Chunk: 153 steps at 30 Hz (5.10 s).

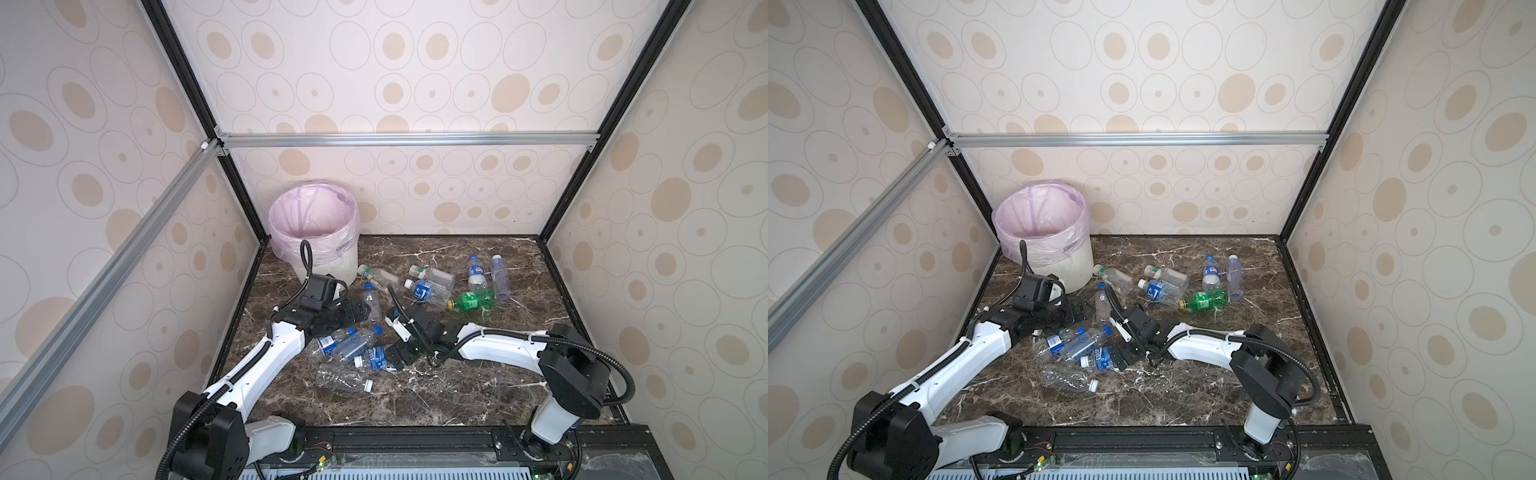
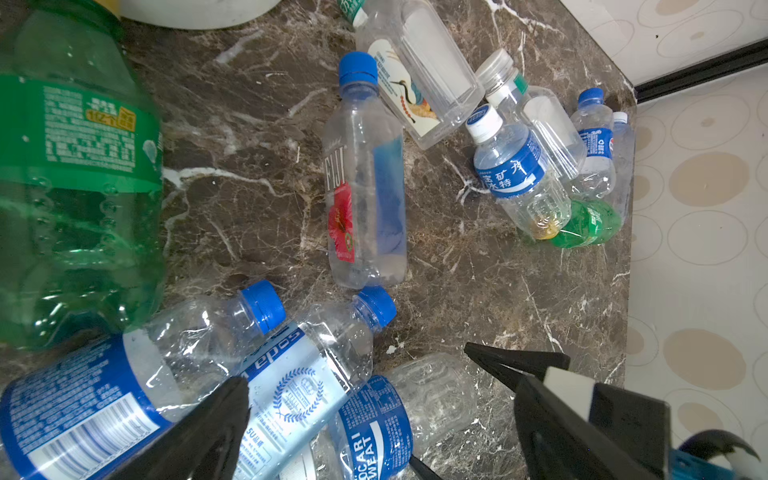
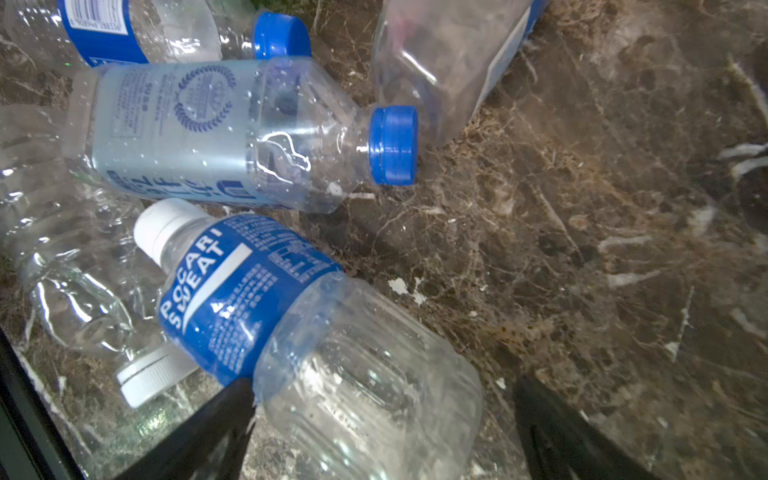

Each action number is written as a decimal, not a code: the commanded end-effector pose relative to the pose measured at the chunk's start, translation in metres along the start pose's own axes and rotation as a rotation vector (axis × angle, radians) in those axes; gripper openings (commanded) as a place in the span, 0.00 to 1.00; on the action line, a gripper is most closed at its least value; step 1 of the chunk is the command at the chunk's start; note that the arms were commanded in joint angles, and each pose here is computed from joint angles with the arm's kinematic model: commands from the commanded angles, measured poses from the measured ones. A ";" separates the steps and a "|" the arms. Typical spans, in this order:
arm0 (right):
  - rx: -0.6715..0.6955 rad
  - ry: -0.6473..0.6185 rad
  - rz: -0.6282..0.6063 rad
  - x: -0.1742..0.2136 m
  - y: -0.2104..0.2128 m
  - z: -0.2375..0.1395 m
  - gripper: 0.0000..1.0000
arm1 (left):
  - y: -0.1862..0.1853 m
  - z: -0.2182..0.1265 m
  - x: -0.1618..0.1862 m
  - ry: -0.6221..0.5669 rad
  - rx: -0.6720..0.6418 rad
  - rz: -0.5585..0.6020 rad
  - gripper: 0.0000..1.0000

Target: Throw the plastic bottles in the bin

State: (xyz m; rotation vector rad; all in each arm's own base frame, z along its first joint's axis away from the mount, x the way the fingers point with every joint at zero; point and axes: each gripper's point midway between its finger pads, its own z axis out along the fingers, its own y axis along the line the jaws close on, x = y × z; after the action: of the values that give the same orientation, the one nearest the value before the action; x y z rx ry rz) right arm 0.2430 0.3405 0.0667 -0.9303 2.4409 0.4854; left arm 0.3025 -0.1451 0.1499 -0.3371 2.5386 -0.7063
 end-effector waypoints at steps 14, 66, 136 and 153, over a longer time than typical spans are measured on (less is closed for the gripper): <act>0.085 -0.016 0.048 0.007 -0.027 -0.010 1.00 | -0.003 -0.001 -0.004 -0.016 0.018 -0.020 0.99; 0.046 -0.032 0.679 -0.018 0.003 0.009 0.98 | -0.002 0.000 0.003 -0.002 0.052 -0.020 0.99; 0.359 -0.075 0.772 0.008 -0.135 -0.041 0.84 | -0.019 0.002 -0.002 0.005 0.137 0.017 0.99; 0.378 0.048 0.624 0.051 -0.097 -0.030 0.87 | -0.029 0.005 0.001 0.009 0.187 0.010 0.99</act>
State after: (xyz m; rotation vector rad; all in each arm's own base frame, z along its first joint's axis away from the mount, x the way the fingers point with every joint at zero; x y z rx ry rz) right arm 0.2758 0.2401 0.0634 0.0065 2.6740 0.2708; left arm 0.3036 -0.1666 0.1493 -0.2666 2.4984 -0.8909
